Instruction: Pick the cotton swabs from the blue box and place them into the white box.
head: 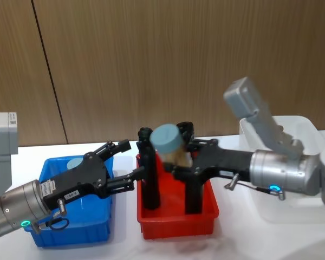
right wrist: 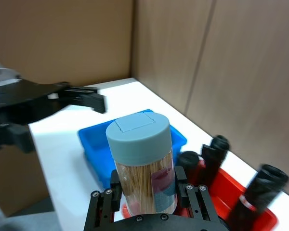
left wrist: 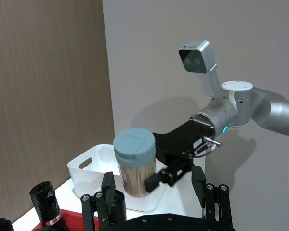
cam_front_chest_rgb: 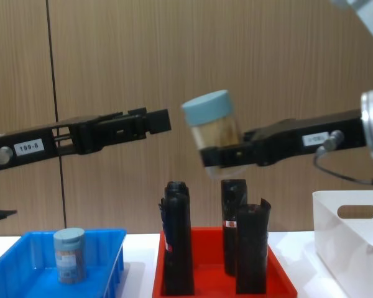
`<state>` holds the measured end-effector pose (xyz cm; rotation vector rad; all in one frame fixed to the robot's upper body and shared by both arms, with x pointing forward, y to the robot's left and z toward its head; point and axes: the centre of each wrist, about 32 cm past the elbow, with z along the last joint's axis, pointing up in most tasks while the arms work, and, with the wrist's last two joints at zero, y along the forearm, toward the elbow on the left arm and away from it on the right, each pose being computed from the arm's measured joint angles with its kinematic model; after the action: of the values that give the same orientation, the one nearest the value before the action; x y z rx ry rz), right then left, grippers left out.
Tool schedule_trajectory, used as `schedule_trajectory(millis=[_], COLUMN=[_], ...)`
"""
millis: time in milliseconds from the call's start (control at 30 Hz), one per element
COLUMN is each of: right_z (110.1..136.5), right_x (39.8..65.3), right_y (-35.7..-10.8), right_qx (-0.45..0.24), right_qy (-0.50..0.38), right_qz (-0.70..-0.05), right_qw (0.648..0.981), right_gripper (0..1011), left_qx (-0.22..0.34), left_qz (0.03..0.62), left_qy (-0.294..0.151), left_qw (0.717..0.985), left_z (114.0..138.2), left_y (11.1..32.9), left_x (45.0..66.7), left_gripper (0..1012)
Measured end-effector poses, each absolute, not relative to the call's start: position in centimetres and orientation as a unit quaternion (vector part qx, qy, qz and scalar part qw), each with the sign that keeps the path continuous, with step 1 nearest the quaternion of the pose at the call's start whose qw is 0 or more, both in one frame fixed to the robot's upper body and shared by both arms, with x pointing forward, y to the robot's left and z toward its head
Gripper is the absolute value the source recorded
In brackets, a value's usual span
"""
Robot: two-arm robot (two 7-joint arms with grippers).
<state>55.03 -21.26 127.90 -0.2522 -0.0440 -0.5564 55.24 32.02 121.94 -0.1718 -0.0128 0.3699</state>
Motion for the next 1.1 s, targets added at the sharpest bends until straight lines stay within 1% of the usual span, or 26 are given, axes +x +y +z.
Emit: schedule_trajectory(millis=[300,533,633,733,967,1100], right_z=[127.4,126.8,126.5,126.2,125.4,124.7], right_x=[55.5,56.0,56.1,56.5,57.1,57.7], right_y=[-24.0,-26.7,-27.4,-28.6,-30.3,-31.5], right_qx=[-0.113,-0.106,-0.104,-0.104,-0.107,-0.112], right_qy=[-0.014,-0.006,-0.004,0.0,0.007,0.012], right_qz=[-0.329,-0.385,-0.4,-0.429,-0.472,-0.504], right_qw=[0.938,0.917,0.91,0.897,0.875,0.856], right_gripper=[653,653,653,653,653,653], left_qx=[-0.085,-0.085,-0.085,-0.085,-0.085,-0.085], left_qz=[0.184,0.184,0.184,0.184,0.184,0.184], left_qy=[-0.006,-0.006,-0.006,-0.006,-0.006,-0.006], left_qw=[0.979,0.979,0.979,0.979,0.979,0.979], left_z=[121.9,121.9,121.9,121.9,121.9,121.9], left_y=[32.0,32.0,32.0,32.0,32.0,32.0], left_x=[55.2,55.2,55.2,55.2,55.2,55.2], left_gripper=[1004,1004,1004,1004,1004,1004])
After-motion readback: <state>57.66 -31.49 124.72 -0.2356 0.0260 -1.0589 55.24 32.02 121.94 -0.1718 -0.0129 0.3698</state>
